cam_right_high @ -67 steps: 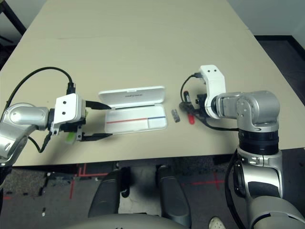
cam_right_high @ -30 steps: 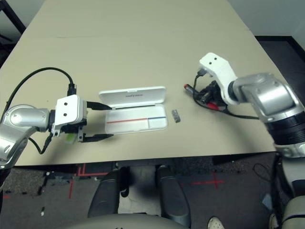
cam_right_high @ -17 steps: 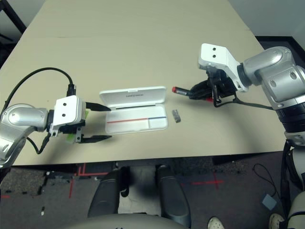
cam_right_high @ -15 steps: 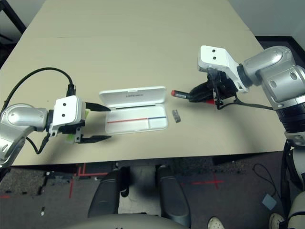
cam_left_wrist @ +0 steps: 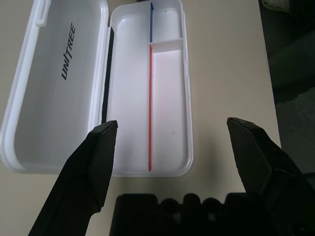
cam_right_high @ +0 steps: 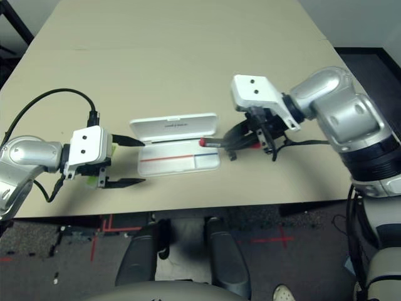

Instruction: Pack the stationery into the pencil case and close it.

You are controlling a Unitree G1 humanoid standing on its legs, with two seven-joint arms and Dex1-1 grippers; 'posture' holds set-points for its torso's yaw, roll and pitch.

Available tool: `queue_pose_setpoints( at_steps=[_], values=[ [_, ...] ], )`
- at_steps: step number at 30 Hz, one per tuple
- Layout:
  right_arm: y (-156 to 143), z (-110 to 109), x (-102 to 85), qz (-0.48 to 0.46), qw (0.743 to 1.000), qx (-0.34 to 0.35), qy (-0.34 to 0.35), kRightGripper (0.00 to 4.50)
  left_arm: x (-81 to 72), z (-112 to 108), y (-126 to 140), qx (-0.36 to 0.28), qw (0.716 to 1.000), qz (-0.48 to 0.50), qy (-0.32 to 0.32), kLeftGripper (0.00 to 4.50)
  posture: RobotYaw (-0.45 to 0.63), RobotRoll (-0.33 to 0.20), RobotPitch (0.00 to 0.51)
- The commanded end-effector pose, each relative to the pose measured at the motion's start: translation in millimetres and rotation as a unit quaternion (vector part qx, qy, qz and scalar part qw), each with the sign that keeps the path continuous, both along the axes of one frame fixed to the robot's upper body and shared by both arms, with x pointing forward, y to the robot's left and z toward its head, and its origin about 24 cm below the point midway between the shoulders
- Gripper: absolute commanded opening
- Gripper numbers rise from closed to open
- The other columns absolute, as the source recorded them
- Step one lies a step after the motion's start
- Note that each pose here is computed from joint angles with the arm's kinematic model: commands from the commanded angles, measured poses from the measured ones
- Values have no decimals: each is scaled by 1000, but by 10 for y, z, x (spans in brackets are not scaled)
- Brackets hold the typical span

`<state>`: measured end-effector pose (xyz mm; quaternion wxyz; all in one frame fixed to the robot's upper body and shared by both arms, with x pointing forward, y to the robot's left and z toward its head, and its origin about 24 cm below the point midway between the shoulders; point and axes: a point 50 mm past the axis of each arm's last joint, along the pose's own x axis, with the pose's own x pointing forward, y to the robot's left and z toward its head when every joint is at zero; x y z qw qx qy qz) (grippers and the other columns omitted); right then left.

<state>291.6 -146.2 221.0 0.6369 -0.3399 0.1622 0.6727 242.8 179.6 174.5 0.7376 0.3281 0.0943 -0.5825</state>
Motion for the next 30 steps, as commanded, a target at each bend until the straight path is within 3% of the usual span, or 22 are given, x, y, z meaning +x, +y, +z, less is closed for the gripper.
queue_pose_setpoints(
  at_steps=[1,17,30],
  values=[
    [145,-91,11,9,1000,-7,-29,512,-6,-44,5,10,1000,-3,10,4500,88,0,200],
    [590,-382,55,26,995,10,-93,512,-25,-34,-8,8,1000,3,6,4500,105,0,195],
    [732,-499,85,13,992,30,-124,512,-27,-28,-26,7,1000,4,6,4500,106,0,193]
  ],
)
